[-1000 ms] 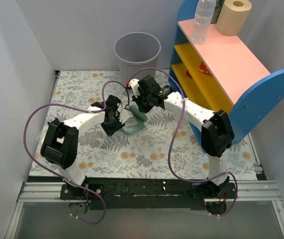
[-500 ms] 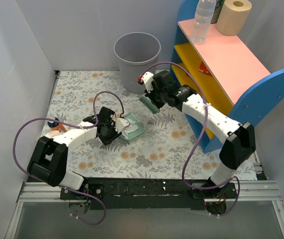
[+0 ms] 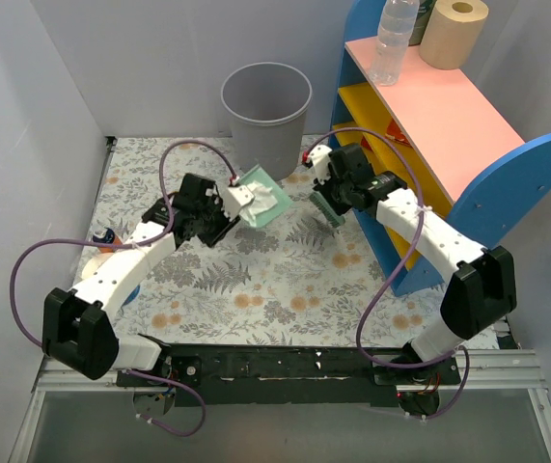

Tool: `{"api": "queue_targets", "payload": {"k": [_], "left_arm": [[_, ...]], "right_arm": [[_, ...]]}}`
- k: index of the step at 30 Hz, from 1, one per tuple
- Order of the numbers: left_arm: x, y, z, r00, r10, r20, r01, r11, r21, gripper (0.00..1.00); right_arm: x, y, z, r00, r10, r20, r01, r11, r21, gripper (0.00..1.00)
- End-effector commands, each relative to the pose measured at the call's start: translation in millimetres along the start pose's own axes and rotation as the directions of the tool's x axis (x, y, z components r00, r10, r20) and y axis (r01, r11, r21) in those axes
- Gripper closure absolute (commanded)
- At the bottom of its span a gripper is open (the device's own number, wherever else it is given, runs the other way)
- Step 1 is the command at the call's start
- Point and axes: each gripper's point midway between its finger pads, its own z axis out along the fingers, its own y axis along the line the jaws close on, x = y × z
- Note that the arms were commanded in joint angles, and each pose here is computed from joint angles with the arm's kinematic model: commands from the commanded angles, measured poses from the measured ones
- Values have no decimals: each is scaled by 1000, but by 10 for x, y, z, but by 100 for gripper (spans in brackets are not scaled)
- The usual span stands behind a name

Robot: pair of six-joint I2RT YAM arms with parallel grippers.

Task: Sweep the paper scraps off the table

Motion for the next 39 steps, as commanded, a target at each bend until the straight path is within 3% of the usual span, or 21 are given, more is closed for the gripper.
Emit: {"api": "queue_targets", "payload": {"k": [1,5,9,10,16,17,18,20,25,31,35,36,38,39], "left_arm": [[-669,239,-489,987,-6,159,18,997,-70,100],[-1240,570,-840,955,7,296,49,982,-182,100],[-1704,917,-968,938,19,345,78,961,-267,100],[-1720,1033,-856,949,11,314,86,952,-294,100],[-2268,1654,-1027,921,18,389,154,900,-407,100],[-2284,1733,-838,929,9,370,153,901,-407,100],[-2436,1863,-995,911,25,411,170,886,-431,100],[-2468,2038,-810,923,40,384,154,874,-461,100],[-2717,2473,-899,911,187,368,91,779,-620,100],[-2910,2916,-1033,882,425,204,-103,597,-795,100],[-2766,3117,-897,860,510,-9,-301,492,-817,100],[-2741,3193,-927,819,559,-133,-413,411,-813,100],[-2739,3350,-990,770,584,-258,-495,291,-818,100],[-2737,3464,-1097,707,601,-374,-581,191,-791,100]], "right_arm": [[-103,-143,-211,993,77,90,-78,997,4,99],[23,-107,-180,993,93,69,-92,996,-16,99],[17,-66,-180,993,93,72,-90,995,-39,99],[12,-54,-181,993,98,71,-95,994,-46,99],[3,51,-179,991,112,74,-104,989,-103,99],[20,75,-176,991,111,68,-103,988,-111,99],[22,98,-178,991,114,70,-105,987,-126,99],[44,136,-179,991,118,65,-108,984,-142,99],[23,214,-179,990,127,67,-112,976,-187,99],[-6,197,-169,991,116,73,-101,978,-184,99],[0,220,-173,990,118,72,-102,976,-195,99],[19,247,-170,990,121,67,-105,973,-207,99],[39,270,-168,990,126,61,-110,970,-216,99],[48,283,-158,990,128,57,-112,969,-221,99]]}}
